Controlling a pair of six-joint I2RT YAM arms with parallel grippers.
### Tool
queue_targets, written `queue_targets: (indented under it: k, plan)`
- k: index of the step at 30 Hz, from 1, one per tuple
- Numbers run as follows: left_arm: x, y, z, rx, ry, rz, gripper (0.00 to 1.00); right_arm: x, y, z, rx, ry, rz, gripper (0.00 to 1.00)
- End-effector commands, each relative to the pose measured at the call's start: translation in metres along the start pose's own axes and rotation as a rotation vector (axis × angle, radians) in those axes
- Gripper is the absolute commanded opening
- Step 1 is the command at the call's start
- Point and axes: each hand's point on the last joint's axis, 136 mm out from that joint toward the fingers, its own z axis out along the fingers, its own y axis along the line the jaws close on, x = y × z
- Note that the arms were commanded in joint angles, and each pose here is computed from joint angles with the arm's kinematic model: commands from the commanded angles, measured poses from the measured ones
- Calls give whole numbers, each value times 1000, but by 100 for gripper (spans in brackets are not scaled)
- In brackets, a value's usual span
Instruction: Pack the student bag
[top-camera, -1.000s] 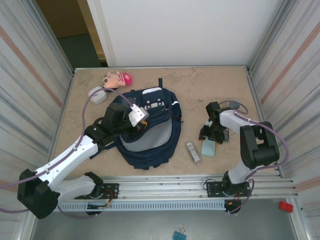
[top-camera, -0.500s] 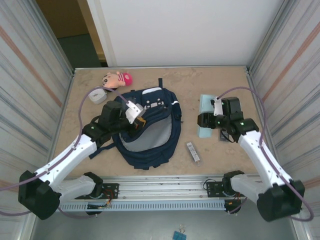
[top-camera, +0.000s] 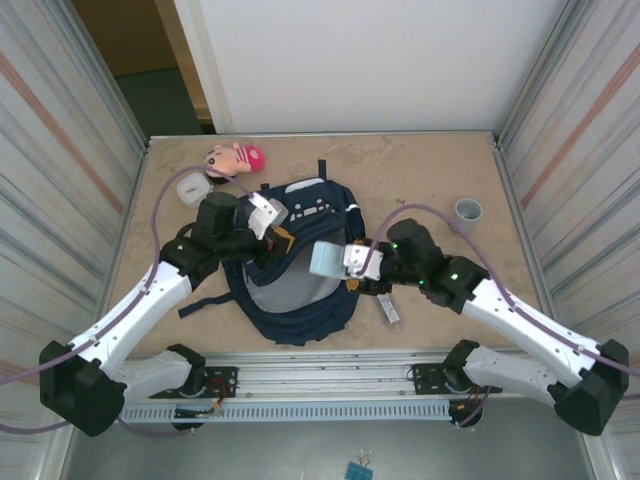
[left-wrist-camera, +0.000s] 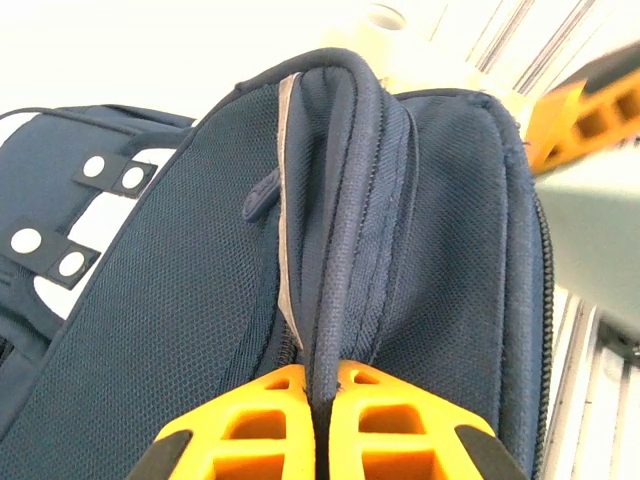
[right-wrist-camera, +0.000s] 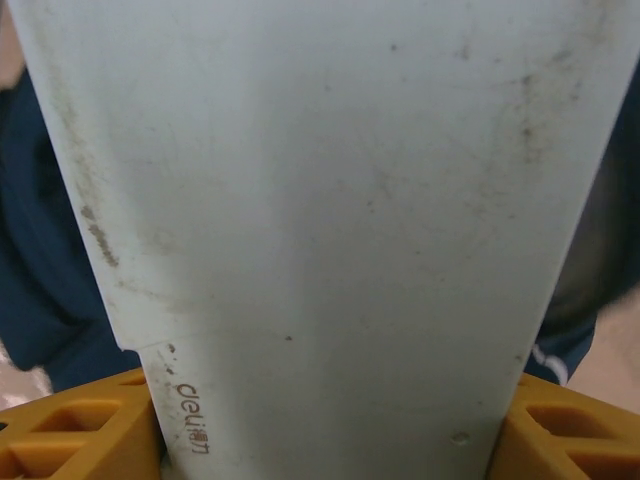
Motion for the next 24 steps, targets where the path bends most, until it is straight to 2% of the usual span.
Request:
queue_targets:
  k: [1, 5, 12, 18, 24]
  plan:
    - [-52, -23, -18, 97, -144, 78, 4, 6, -7, 23, 68, 109, -321, 56]
    - [-57, -22, -19, 92, -149, 86, 5, 1, -4, 46, 60, 133, -436, 58]
    - [-60, -23, -20, 95, -153, 86, 5, -10, -11, 80, 60, 140, -455, 63]
    - [-58, -19, -20, 84, -150, 76, 5, -14, -20, 86, 100, 138, -323, 72]
    - [-55, -15, -19, 75, -152, 64, 5, -9, -11, 65, 101, 113, -119, 76]
